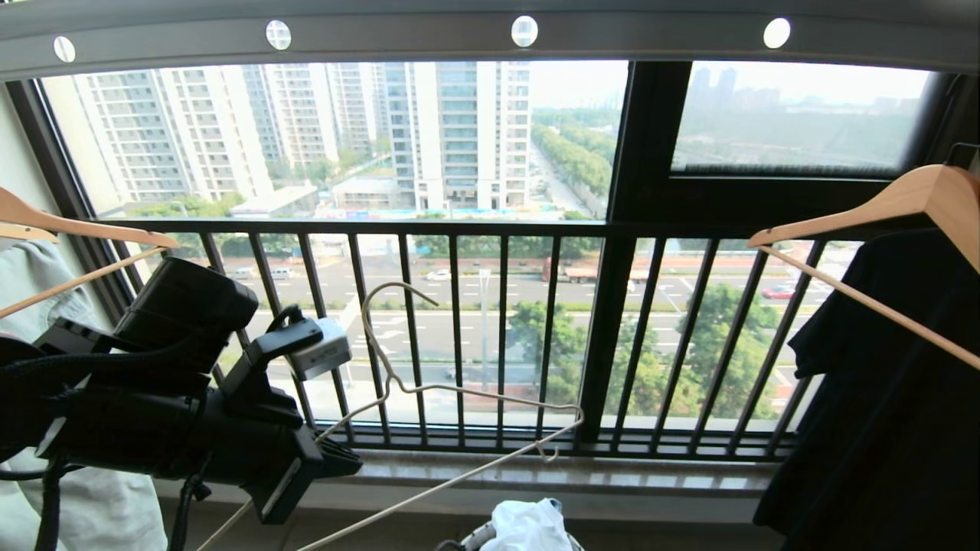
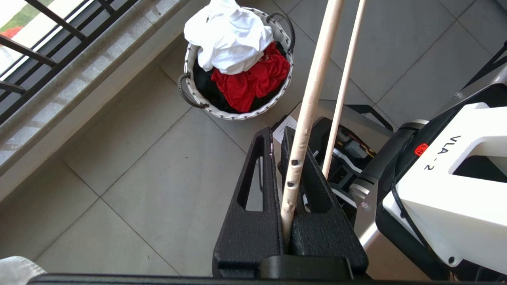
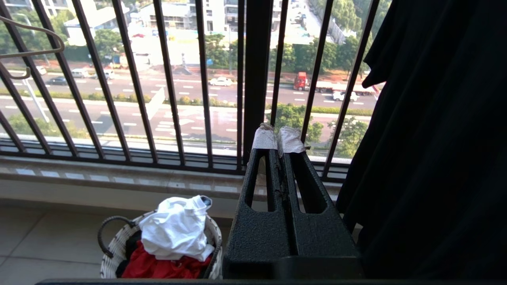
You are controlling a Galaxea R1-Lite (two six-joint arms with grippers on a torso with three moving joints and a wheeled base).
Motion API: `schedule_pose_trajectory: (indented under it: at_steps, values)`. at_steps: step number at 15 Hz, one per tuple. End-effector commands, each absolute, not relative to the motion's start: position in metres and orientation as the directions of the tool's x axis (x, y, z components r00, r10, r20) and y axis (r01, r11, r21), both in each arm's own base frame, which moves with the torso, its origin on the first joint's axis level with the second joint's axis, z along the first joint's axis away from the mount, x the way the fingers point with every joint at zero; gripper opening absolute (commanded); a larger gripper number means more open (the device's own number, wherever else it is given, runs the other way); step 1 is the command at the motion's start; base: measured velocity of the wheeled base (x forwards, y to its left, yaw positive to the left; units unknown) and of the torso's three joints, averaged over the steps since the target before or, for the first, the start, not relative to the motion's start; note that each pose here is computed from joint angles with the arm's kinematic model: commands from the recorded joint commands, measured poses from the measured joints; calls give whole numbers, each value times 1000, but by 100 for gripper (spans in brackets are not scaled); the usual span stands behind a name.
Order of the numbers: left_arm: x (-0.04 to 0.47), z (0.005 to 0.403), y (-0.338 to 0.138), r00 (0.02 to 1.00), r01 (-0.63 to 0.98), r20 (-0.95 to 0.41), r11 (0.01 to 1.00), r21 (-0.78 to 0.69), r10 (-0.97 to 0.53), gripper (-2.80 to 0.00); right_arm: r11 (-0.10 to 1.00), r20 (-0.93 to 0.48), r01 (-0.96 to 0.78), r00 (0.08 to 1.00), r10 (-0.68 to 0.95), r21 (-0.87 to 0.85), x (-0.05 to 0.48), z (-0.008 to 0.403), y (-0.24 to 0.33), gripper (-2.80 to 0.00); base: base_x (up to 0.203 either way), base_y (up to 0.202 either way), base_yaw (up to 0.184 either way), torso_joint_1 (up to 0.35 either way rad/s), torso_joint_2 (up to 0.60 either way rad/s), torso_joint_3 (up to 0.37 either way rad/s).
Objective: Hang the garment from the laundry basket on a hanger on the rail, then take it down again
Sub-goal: Pick up clothes from the basket
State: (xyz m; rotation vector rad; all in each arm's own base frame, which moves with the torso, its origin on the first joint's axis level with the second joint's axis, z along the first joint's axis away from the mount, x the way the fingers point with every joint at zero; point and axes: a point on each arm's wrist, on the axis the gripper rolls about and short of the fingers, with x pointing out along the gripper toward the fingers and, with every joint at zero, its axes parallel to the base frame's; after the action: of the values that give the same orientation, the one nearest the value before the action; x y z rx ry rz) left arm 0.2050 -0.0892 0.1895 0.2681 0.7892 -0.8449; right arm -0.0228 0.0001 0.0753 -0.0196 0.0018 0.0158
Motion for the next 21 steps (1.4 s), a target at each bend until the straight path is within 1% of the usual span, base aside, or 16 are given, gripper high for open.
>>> schedule_pose_trajectory:
  at_steps: [1, 6, 11, 14, 21]
  values:
    - [204, 190, -89, 407, 757, -715, 648, -84, -569, -280, 1000, -2, -17, 1000, 17, -20, -23, 75, 0, -280, 0, 0, 0, -140, 300, 152]
    - [204, 190, -89, 406, 758, -715, 647, -84, -568, -280, 1000, 0, -17, 1000, 17, -20, -23, 75, 0, -280, 0, 0, 0, -146, 315, 170]
    - [207, 184, -90, 434, 760, -690, 646, -64, -579, -280, 1000, 0, -17, 1000, 17, -23, -23, 75, 0, -280, 0, 0, 0, -145, 323, 173]
    - [207, 184, -90, 434, 761, -690, 645, -62, -579, -280, 1000, 0, -17, 1000, 17, -23, -23, 75, 0, -280, 0, 0, 0, -152, 342, 180]
    - [205, 185, -90, 437, 763, -687, 644, -58, -580, -280, 1000, 0, -17, 1000, 17, -21, -23, 75, 0, -280, 0, 0, 0, -178, 405, 226]
